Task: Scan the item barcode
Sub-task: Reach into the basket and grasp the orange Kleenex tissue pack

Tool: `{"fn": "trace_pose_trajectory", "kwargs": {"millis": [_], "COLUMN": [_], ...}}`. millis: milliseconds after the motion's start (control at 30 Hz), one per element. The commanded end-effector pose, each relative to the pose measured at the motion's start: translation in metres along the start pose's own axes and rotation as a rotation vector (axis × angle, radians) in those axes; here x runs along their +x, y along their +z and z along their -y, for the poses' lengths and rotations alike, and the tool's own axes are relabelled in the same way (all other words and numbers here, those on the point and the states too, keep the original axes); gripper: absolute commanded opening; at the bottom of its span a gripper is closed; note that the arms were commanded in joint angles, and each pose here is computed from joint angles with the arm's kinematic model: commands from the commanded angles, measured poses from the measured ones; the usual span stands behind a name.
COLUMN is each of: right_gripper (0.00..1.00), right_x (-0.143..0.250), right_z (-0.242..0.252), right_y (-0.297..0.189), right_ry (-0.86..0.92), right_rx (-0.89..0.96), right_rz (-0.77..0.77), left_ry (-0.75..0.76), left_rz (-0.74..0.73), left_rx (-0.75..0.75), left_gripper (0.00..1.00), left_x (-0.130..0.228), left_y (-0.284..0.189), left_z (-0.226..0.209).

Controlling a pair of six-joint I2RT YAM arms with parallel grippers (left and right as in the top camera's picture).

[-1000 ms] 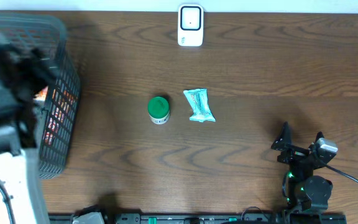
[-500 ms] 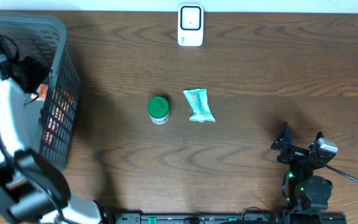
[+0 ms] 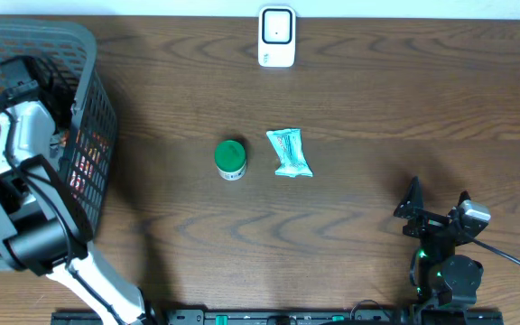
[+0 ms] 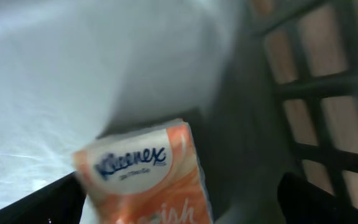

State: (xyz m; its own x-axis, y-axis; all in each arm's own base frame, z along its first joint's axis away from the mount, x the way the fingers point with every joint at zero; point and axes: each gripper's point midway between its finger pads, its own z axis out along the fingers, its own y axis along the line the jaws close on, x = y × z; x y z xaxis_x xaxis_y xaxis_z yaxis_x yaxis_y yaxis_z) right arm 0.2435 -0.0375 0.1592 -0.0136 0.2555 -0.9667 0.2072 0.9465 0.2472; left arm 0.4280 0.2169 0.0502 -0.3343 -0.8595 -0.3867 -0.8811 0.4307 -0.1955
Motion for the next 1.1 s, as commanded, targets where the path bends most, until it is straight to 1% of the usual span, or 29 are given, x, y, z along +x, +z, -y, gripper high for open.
{"fn": "trace_pose_trajectory", "kwargs": {"millis": [0, 200, 267, 333, 400, 467, 533, 567, 667, 700, 767, 900, 967, 1000, 1067], "right_gripper": [0.99, 0.99, 0.99, 0.99, 0.99, 0.99, 0.99, 0.99, 0.99, 0.99, 0.99, 0.99, 0.99, 0.99, 0.99], "right_x": [0.0, 0.0, 0.0, 0.0, 0.0, 0.0, 0.0, 0.0, 0.0, 0.0, 0.0, 0.0, 0.0, 0.0, 0.0], "right_z": [0.001, 0.001, 0.001, 0.001, 0.001, 0.001, 0.001, 0.001, 0.001, 0.001, 0.001, 0.001, 0.001, 0.001, 0.001], "right_y": [0.0, 0.0, 0.0, 0.0, 0.0, 0.0, 0.0, 0.0, 0.0, 0.0, 0.0, 0.0, 0.0, 0.0, 0.0], "right_ry": [0.013, 0.013, 0.013, 0.013, 0.013, 0.013, 0.013, 0.013, 0.013, 0.013, 0.013, 0.013, 0.013, 0.013, 0.013], "right_rx": [0.005, 0.005, 0.005, 0.005, 0.005, 0.005, 0.005, 0.005, 0.005, 0.005, 0.005, 0.005, 0.005, 0.005, 0.005], "right_rz": [0.002, 0.002, 0.002, 0.002, 0.002, 0.002, 0.002, 0.002, 0.002, 0.002, 0.002, 0.002, 0.002, 0.002, 0.002], "left_ry": [-0.042, -0.032, -0.03, -0.027, -0.025, -0.026, -0.031, -0.033, -0.026, -0.024, -0.033, -0.055, -0.072, -0.082, -0.091], "left_rz": [-0.023, -0.069, -0.079, -0.084, -0.091, -0.094, -0.089, -0.08, -0.039, -0.018, 0.033, 0.166, 0.225, 0.256, 0.291], "left_rx": [-0.033, -0.064, -0.074, -0.078, -0.085, -0.089, -0.087, -0.08, -0.05, -0.035, -0.01, 0.059, 0.093, 0.108, 0.132], "left_gripper": [0.98, 0.99, 0.88, 0.81, 0.72, 0.68, 0.67, 0.67, 0.61, 0.61, 0.57, 0.57, 0.57, 0.55, 0.54], "left_x": [0.011, 0.026, 0.028, 0.029, 0.03, 0.029, 0.026, 0.021, 0.006, -0.001, -0.015, -0.043, -0.051, -0.055, -0.057], "left_y": [0.018, 0.036, 0.035, 0.033, 0.029, 0.022, 0.012, 0.003, -0.026, -0.039, -0.067, -0.139, -0.173, -0.189, -0.211], "left_z": [-0.002, -0.008, -0.011, -0.012, -0.014, -0.015, -0.017, -0.017, -0.016, -0.015, -0.017, -0.022, -0.027, -0.03, -0.033]}}
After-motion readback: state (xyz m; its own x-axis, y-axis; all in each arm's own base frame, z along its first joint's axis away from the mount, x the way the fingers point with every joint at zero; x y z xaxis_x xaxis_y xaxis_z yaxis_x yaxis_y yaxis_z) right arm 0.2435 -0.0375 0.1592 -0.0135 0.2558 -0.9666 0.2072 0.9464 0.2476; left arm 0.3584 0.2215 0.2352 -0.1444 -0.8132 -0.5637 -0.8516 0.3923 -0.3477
